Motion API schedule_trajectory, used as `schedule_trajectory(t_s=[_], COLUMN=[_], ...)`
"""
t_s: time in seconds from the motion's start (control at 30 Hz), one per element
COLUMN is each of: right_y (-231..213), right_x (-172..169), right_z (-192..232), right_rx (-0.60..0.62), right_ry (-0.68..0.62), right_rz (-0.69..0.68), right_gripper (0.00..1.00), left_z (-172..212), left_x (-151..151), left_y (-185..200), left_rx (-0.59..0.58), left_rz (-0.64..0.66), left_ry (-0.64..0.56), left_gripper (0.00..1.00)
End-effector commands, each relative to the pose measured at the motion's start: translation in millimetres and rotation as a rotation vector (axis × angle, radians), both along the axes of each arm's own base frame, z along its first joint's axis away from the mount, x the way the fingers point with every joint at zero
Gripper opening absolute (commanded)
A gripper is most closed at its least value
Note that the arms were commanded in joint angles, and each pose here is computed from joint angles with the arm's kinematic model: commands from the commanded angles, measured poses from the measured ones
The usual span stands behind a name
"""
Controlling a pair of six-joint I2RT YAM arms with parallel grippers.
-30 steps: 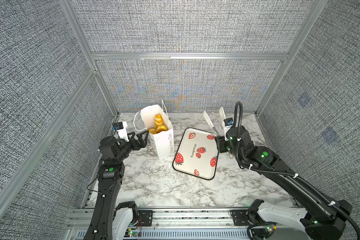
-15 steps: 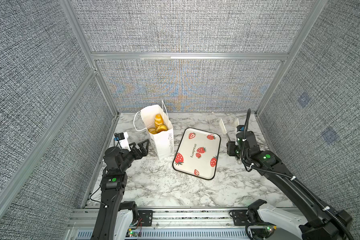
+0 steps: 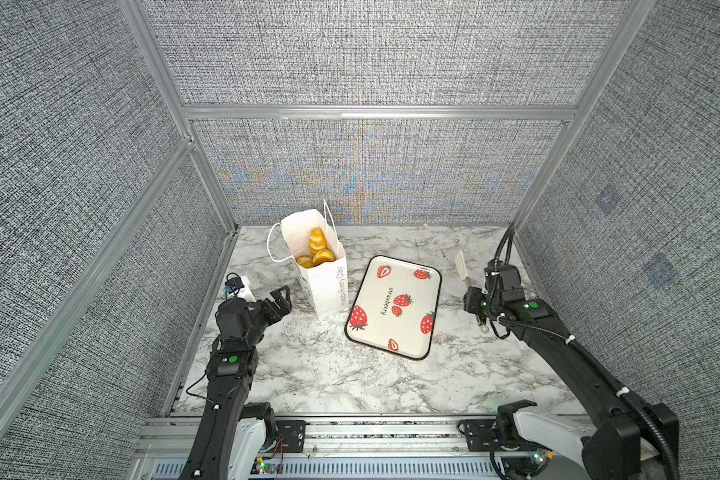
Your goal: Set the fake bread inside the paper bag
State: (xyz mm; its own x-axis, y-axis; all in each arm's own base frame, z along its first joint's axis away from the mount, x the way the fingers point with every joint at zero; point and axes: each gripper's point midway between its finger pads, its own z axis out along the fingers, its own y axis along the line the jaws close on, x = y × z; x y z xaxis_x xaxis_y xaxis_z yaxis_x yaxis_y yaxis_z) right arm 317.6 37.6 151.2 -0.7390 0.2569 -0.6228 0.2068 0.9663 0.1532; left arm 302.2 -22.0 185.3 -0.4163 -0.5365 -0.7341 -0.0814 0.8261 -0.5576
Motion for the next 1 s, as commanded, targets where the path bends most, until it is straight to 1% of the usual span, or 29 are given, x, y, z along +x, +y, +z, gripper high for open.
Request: schedule_trajectory(t_s=[0.0,0.13,0.33,0.5,0.67,0.97], right_y=[3,-1,-7,-8,-9,-20], right_x=[15,24,45,70,87,103], right_z=[-5,-23,-45,-60,-71,-93], right_rx=[0.097,0.117,0.141,0.139,0.117,0.04], right_ry=[-0.026,0.008,0.053,0.101,0.136,0.203], right_rz=[-0.023,-0.046,-0.076,-0.083,-0.084,-0.098], right_gripper=[0.56,0.56,0.55,0.55,0.55,0.55], left_z=[-5,-12,-29,-39,-49,-54], left_x=[2,1,-1,-1,-1,-5], left_y=[15,25,32,28,22,13], left_rx=[-0.003,0.009,0.035,0.037,0.026,0.003], left_rz=[0.101,0.159,0.191,0.17,0.144,0.114], left_ry=[0.006,0.014,0.049,0.056,0.078,0.079], left_gripper=[0.99,0.99,0.99,0.99,0.99,0.99])
